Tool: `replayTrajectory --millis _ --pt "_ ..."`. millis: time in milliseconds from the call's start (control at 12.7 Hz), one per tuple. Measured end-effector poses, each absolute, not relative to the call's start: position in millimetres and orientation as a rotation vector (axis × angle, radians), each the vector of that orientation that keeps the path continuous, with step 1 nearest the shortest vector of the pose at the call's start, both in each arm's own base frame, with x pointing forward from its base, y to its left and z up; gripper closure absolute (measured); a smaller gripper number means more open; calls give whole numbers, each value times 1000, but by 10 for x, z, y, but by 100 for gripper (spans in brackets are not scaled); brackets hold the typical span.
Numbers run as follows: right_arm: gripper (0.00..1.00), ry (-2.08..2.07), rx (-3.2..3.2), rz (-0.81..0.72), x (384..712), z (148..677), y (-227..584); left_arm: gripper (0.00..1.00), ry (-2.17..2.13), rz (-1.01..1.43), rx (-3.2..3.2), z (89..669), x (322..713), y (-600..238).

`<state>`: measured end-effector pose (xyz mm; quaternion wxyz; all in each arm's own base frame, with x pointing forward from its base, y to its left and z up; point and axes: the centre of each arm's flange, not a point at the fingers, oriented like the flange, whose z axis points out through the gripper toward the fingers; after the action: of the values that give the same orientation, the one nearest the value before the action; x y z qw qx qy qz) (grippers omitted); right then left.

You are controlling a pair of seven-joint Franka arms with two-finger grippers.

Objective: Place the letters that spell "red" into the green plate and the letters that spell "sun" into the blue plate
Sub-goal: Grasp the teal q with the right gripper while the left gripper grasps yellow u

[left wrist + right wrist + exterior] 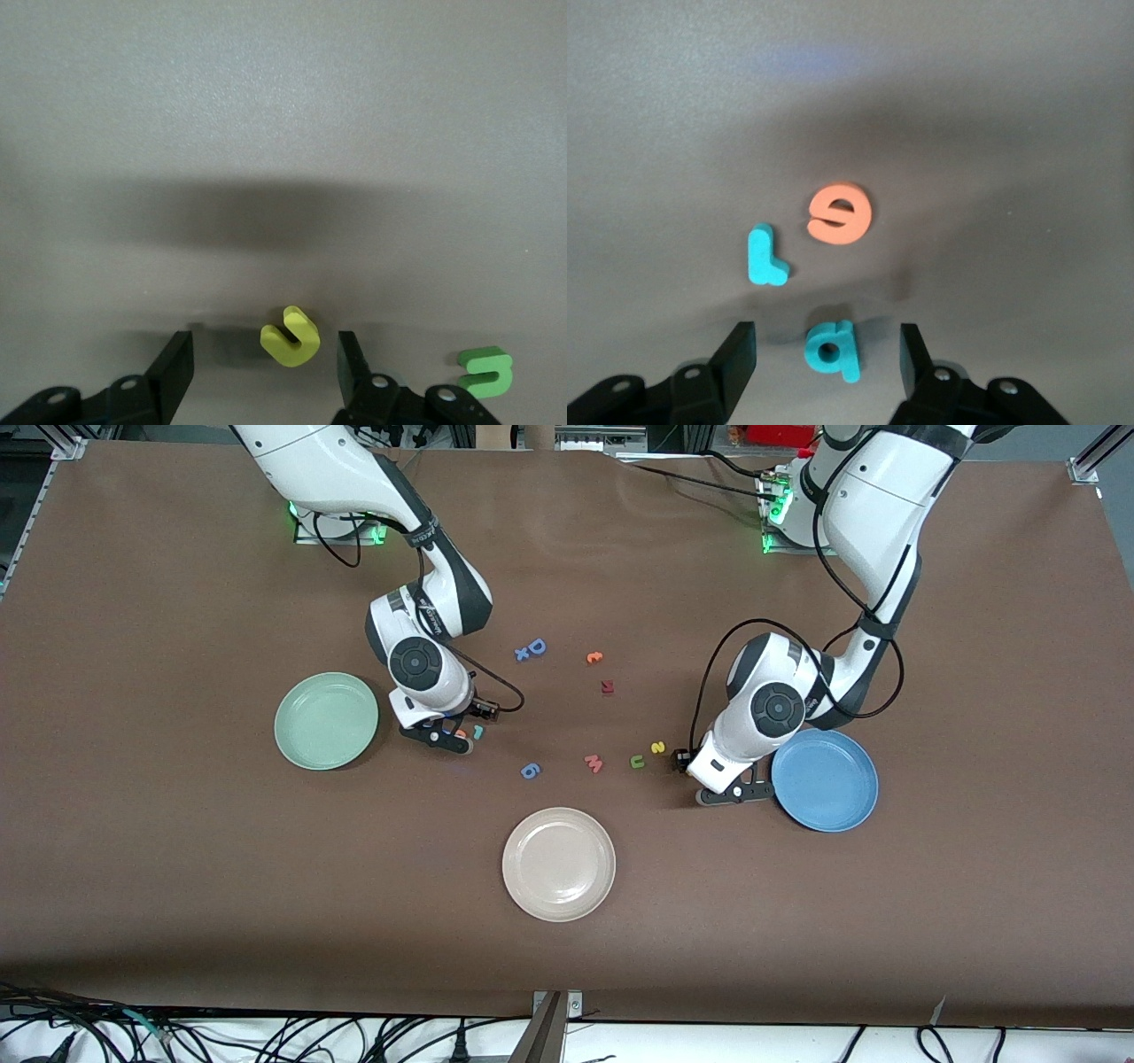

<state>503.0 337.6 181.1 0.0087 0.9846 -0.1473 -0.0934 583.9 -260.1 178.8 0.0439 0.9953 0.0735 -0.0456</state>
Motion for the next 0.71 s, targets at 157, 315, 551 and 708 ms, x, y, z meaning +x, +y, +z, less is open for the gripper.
replayTrajectory --millis 157,315,551,708 --pt "30 -451 3080 -296 5003 1813 3417 26 237 -138 3040 1751 5834 -2612" --pt "35 -448 3081 -299 4990 1811 3433 30 230 -133 3038 1686 5809 -2664" --pt "46 -447 3078 -303 4979 1800 3427 59 239 -129 3036 1698 5805 -2693" --pt "45 -447 3071 -313 4949 1766 3409 67 239 -124 3035 1712 5806 -2710"
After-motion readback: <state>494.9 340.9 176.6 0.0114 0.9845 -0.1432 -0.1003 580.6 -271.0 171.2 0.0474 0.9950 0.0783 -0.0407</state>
